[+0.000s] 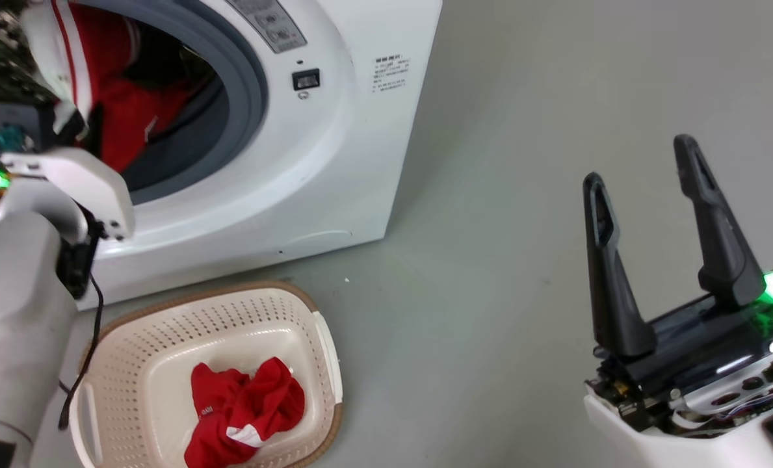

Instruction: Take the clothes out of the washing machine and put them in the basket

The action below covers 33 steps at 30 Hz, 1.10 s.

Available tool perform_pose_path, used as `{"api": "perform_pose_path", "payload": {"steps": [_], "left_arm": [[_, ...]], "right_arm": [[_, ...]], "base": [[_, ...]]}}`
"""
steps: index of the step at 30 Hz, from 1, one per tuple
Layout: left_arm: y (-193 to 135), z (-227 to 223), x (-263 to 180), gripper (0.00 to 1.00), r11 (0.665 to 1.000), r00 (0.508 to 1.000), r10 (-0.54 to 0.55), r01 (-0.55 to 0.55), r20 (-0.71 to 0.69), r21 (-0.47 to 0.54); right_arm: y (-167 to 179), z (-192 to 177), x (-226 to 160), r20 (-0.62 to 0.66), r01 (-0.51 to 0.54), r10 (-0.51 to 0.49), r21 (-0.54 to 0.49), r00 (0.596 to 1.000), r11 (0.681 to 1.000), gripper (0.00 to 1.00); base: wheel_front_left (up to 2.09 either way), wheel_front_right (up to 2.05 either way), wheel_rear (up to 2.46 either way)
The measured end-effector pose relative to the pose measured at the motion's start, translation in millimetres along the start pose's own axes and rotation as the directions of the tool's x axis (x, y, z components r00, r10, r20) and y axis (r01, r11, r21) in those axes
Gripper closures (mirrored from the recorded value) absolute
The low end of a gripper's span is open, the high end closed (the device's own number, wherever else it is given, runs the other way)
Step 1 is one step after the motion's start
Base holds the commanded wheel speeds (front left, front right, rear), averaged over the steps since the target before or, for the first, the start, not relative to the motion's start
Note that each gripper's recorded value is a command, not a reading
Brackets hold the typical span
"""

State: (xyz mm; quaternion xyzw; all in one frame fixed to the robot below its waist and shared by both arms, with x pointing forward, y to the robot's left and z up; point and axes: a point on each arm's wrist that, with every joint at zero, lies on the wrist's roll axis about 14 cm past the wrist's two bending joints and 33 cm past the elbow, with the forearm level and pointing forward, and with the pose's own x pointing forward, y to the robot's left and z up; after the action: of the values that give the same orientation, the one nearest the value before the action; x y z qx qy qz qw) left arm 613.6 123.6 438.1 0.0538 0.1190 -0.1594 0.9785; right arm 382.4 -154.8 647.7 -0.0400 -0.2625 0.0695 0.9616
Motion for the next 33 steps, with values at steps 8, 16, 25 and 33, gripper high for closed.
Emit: {"api": "perform_pose_path", "payload": {"steps": [8, 16, 25, 33], "left_arm": [[-14, 4, -46, 1.0, 1.0, 0.998, 0.016, -0.015, 0.056, -0.02], [-26, 1, -88, 1.0, 0.998, 0.996, 0.028, -0.024, 0.088, -0.052], [-49, -22, -138, 1.0, 0.996, 0.998, 0.022, -0.016, 0.065, -0.092], [-70, -41, -171, 1.0, 0.994, 1.0, -0.015, 0.016, 0.008, -0.108]], "right_arm": [[9, 18, -13, 0.022, -0.012, 0.012, 0.007, 1.0, 1.0, 0.0], [14, 29, -26, 0.026, -0.018, 0.018, 0.001, 0.999, 1.0, 0.0], [19, 37, -39, 0.024, -0.021, 0.021, 0.001, 0.999, 1.0, 0.0], [24, 37, -44, 0.02, -0.033, 0.033, 0.011, 0.999, 0.999, 0.0]], "base": [[0.0, 0.0, 0.0], [0.0, 0.0, 0.0], [0.0, 0.0, 0.0], [0.0, 0.0, 0.0]]}}
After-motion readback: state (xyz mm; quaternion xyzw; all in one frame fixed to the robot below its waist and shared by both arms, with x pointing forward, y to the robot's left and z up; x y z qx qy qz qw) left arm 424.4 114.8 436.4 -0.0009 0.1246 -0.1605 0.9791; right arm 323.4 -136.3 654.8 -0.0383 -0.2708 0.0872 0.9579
